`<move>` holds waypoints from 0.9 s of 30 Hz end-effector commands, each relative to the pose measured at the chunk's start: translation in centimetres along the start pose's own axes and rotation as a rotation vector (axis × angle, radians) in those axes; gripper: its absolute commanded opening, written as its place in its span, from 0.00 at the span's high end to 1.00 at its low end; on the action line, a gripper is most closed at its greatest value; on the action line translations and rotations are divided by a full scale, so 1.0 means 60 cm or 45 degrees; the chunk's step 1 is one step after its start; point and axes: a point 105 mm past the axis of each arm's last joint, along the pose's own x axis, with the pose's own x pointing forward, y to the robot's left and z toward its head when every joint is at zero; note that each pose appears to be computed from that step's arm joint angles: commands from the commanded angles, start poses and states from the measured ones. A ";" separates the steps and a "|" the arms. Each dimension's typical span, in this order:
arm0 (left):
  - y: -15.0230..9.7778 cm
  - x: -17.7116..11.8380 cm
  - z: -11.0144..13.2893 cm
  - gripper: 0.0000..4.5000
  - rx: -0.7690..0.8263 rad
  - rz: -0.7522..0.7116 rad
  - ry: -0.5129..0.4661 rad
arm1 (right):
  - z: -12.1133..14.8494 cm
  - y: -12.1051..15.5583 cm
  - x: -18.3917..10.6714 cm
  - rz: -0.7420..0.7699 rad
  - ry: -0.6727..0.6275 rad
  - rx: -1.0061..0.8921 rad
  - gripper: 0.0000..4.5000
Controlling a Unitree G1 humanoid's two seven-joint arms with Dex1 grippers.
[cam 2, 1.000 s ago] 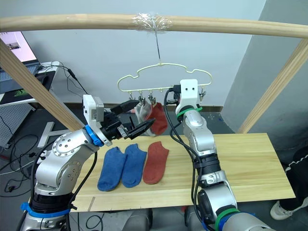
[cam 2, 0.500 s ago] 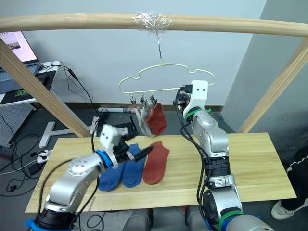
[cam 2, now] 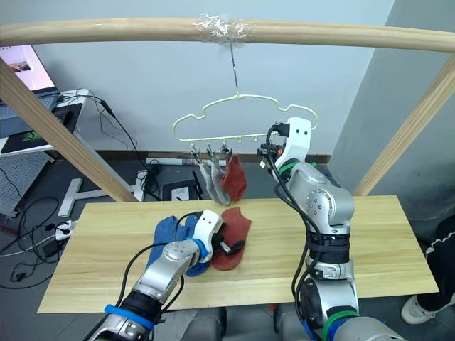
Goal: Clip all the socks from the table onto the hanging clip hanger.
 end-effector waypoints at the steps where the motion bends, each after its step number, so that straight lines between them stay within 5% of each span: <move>1: -0.018 0.002 -0.036 0.19 0.006 -0.064 0.088 | 0.016 0.008 -0.004 0.011 -0.034 -0.024 0.97; 10: -0.038 -0.011 -0.021 0.72 0.006 -0.143 -0.003 | 0.022 -0.002 -0.002 0.002 -0.036 -0.047 0.97; 14: -0.048 -0.022 0.038 0.97 0.058 -0.183 -0.235 | 0.028 -0.006 -0.002 0.001 -0.024 -0.017 0.97; 20: -0.032 -0.076 0.163 0.99 0.437 -0.129 -0.700 | 0.031 -0.017 -0.006 0.024 0.087 0.103 0.97; 27: -0.046 -0.115 0.207 0.99 0.749 -0.094 -0.940 | 0.049 -0.034 -0.018 0.041 0.195 0.274 0.97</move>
